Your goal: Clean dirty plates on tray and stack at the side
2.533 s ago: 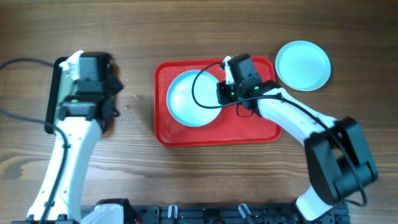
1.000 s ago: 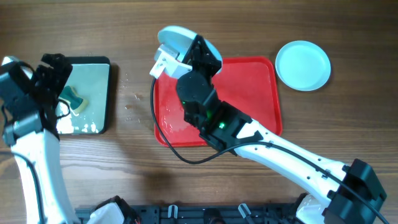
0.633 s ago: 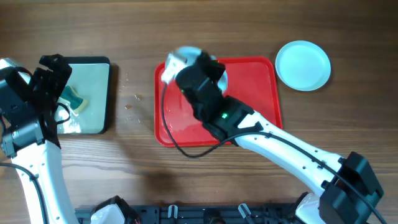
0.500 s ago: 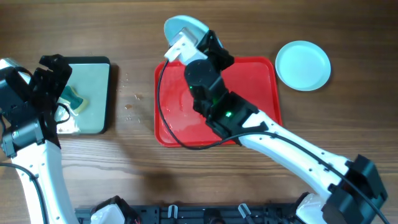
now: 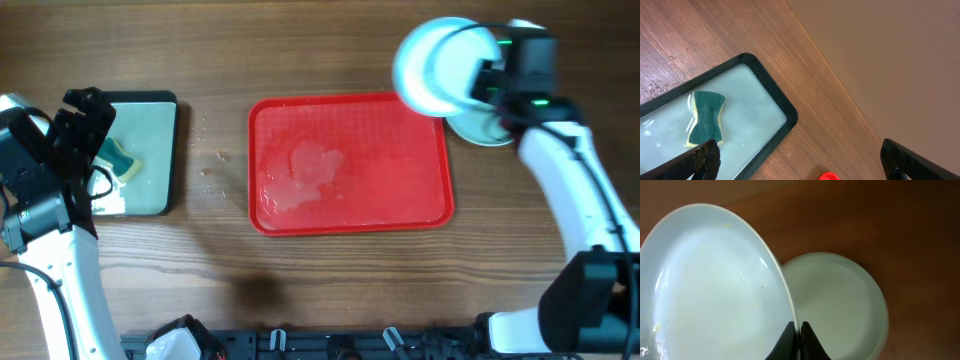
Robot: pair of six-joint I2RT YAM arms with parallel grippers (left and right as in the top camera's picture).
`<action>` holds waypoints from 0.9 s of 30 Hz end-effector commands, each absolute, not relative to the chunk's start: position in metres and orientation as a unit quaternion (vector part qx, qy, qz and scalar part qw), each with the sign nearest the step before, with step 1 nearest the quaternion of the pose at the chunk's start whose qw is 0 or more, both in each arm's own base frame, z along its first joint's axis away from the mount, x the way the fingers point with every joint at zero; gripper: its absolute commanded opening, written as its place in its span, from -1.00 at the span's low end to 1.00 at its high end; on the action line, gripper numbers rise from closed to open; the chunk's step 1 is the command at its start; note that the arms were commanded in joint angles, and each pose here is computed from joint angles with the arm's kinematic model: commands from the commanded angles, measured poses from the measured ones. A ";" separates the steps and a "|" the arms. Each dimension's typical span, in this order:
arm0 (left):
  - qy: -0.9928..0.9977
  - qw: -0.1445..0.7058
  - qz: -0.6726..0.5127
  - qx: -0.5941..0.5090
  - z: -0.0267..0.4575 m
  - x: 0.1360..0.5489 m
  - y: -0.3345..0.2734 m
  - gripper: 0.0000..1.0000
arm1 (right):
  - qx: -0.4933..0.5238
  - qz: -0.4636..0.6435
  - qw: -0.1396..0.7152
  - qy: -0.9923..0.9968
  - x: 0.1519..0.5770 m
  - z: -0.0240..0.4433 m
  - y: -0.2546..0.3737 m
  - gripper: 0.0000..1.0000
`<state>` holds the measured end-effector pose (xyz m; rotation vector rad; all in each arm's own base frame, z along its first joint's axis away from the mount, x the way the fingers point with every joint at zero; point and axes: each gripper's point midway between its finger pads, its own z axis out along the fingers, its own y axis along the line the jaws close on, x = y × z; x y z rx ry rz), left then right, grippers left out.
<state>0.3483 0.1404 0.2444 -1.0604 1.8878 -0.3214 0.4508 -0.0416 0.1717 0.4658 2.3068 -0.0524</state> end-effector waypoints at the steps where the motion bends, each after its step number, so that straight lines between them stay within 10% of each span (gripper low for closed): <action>1: 0.767 0.459 -0.133 -0.428 0.245 0.349 0.141 1.00 | 0.318 0.069 0.340 0.883 0.434 0.156 -0.095 -0.92; 10: 0.767 0.459 -0.133 -0.428 0.245 0.349 0.141 1.00 | 0.377 0.046 0.291 0.878 0.421 0.109 -0.147 -0.90; 16: 0.767 0.459 -0.133 -0.428 0.245 0.349 0.141 1.00 | 0.359 0.070 0.268 0.891 0.428 0.085 -0.135 -0.08; 22: 0.767 0.459 -0.133 -0.428 0.245 0.349 0.141 1.00 | 0.315 0.132 0.270 0.900 0.427 0.104 -0.109 0.01; 27: 0.767 0.459 -0.133 -0.428 0.245 0.349 0.141 1.00 | 0.289 0.125 0.277 0.908 0.392 0.154 -0.095 0.64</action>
